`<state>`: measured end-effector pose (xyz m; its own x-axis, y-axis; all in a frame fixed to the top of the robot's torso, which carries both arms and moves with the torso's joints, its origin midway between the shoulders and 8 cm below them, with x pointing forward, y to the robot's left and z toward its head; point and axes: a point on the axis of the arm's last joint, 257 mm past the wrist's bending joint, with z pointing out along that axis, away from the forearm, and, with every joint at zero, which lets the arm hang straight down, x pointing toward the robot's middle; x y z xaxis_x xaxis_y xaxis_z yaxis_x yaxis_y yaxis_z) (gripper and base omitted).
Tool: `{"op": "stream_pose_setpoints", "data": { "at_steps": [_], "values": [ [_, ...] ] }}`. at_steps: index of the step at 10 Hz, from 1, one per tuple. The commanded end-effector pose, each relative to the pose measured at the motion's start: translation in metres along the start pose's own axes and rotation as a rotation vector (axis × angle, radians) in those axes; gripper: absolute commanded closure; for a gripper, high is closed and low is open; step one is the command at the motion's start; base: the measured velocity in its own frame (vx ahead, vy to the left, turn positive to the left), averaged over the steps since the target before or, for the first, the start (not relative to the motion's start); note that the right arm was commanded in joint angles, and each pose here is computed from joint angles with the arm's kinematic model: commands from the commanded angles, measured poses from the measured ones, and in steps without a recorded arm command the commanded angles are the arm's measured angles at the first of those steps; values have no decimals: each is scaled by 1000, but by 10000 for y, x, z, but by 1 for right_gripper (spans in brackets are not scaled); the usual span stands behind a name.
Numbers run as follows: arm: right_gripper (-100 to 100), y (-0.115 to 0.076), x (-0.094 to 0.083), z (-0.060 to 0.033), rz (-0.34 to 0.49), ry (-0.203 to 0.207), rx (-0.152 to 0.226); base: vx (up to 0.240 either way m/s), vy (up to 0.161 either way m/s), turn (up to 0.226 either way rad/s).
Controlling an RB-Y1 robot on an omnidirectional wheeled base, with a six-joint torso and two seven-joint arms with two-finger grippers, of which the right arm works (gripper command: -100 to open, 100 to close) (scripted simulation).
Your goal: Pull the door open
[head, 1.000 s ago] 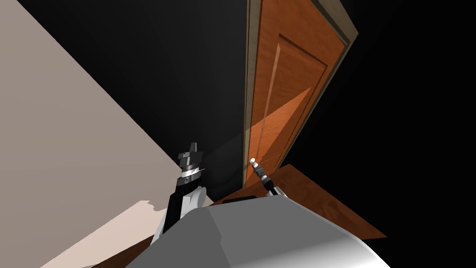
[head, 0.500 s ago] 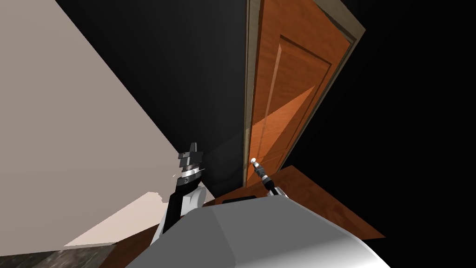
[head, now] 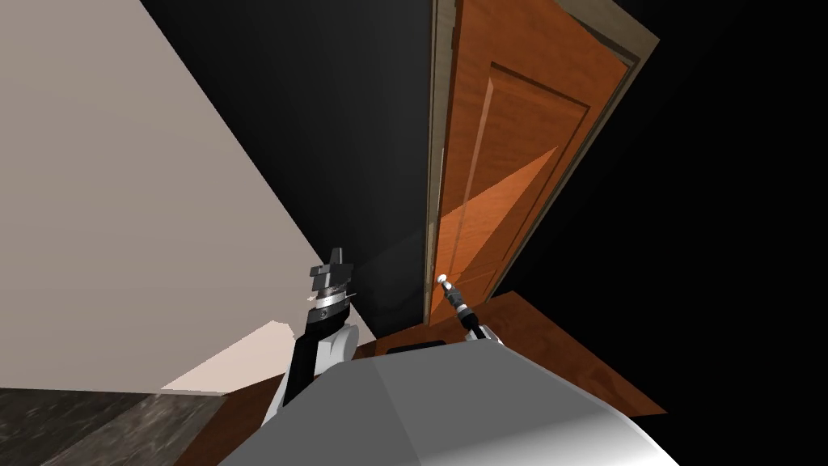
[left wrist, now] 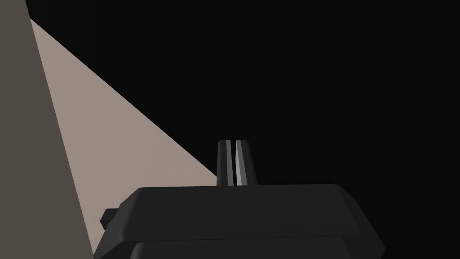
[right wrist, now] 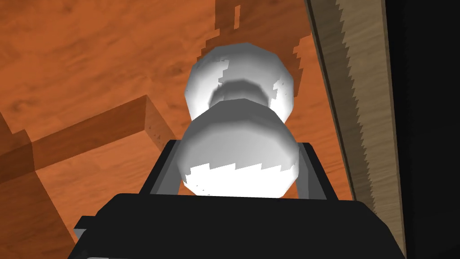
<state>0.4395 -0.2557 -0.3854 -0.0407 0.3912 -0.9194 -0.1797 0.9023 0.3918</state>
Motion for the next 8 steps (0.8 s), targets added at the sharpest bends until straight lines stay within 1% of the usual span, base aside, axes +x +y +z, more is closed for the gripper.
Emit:
{"op": "stream_pose_setpoints", "data": {
  "at_steps": [1, 2, 3, 4, 5, 6, 7, 8],
  "values": [
    [100, -22, -15, -11, 66, -9, 11, -48, -15, 155],
    [100, -22, -15, -11, 82, -9, 11, -33, -13, 62],
    [100, -52, -37, -14, 126, -17, 19, -42, -22, 114],
    [100, -52, -37, -14, 129, -17, 19, -33, -17, 53],
    [100, -82, -59, -19, 177, -25, 27, -31, -12, 105],
    [100, -116, -83, -23, 212, -34, 36, -51, -19, 179],
    [100, -116, -83, -23, 227, -35, 36, -39, -20, 57],
    [100, -151, -107, -29, 270, -45, 45, -37, -12, 95]
  ]
}}
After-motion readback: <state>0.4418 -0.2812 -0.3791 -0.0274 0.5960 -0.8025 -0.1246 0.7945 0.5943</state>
